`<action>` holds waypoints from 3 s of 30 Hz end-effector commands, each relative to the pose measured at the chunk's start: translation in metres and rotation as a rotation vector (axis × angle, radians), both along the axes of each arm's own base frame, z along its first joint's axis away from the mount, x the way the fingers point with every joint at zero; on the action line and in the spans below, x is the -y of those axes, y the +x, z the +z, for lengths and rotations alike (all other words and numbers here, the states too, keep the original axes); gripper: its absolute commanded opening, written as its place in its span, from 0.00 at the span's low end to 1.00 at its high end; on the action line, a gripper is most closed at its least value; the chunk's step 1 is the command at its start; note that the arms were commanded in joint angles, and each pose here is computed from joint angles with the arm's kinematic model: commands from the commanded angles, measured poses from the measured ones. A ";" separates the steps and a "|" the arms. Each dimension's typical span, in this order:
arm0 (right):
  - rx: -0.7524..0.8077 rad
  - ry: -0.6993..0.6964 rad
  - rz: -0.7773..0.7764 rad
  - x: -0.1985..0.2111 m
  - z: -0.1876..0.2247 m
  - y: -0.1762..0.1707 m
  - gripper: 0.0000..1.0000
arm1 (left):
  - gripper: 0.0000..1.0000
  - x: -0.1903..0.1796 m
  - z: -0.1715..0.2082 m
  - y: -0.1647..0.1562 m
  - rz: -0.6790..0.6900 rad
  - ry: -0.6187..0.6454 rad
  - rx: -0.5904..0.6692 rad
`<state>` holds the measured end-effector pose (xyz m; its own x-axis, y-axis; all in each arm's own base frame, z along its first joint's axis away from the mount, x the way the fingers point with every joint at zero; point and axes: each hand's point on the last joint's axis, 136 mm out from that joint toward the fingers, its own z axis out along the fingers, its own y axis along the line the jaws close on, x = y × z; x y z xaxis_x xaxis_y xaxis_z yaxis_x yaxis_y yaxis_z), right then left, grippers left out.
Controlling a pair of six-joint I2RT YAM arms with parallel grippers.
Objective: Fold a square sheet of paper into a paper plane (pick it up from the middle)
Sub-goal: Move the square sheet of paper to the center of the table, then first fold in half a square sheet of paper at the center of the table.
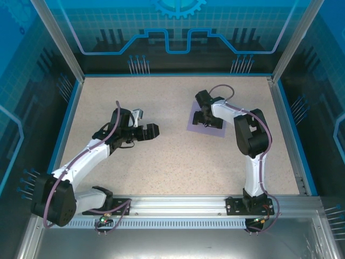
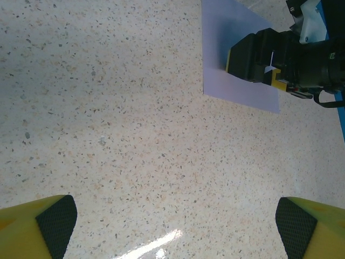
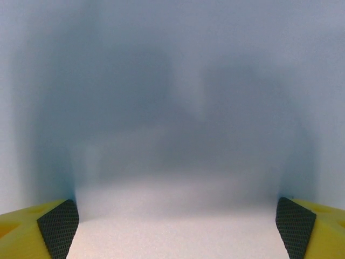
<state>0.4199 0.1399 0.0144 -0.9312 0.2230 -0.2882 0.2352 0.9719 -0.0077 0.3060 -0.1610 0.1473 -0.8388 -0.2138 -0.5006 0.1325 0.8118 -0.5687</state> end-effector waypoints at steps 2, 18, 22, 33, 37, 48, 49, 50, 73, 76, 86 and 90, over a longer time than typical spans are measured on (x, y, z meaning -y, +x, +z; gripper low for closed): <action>-0.110 0.000 0.085 -0.019 -0.029 -0.039 0.97 | 0.99 0.007 0.012 0.006 -0.011 -0.032 0.019; -0.234 -0.002 0.247 -0.079 -0.048 -0.161 0.97 | 0.99 0.006 0.011 0.000 -0.016 -0.026 0.012; -0.247 0.006 0.269 -0.091 -0.048 -0.191 0.97 | 0.99 0.003 0.008 -0.006 -0.018 -0.014 0.001; -0.151 0.014 0.292 -0.106 0.001 -0.204 0.99 | 0.99 -0.001 -0.001 -0.016 -0.015 -0.007 -0.019; -0.064 0.033 0.297 -0.117 0.030 -0.180 0.99 | 0.99 -0.001 0.000 -0.016 -0.014 -0.007 -0.019; -0.013 0.039 0.226 -0.123 0.022 -0.132 0.99 | 0.99 -0.002 0.000 -0.018 -0.011 -0.002 -0.020; -0.013 0.030 0.226 -0.123 0.020 -0.129 0.99 | 0.99 -0.002 0.000 -0.019 -0.011 -0.001 -0.022; -0.019 0.025 0.224 -0.122 0.017 -0.129 0.99 | 0.99 -0.003 0.000 -0.019 -0.011 0.002 -0.021; -0.131 0.001 0.254 -0.112 -0.039 -0.144 0.96 | 0.99 -0.002 -0.008 -0.018 -0.013 0.003 -0.039; -0.137 -0.012 0.261 -0.112 -0.041 -0.147 0.95 | 0.99 -0.003 -0.009 -0.019 -0.014 0.010 -0.038; -0.075 -0.039 0.295 -0.115 -0.017 -0.138 0.82 | 0.99 -0.005 -0.011 -0.018 -0.013 0.025 -0.041; -0.038 -0.048 0.305 -0.116 -0.003 -0.134 0.76 | 0.99 -0.004 -0.013 -0.019 -0.012 0.021 -0.047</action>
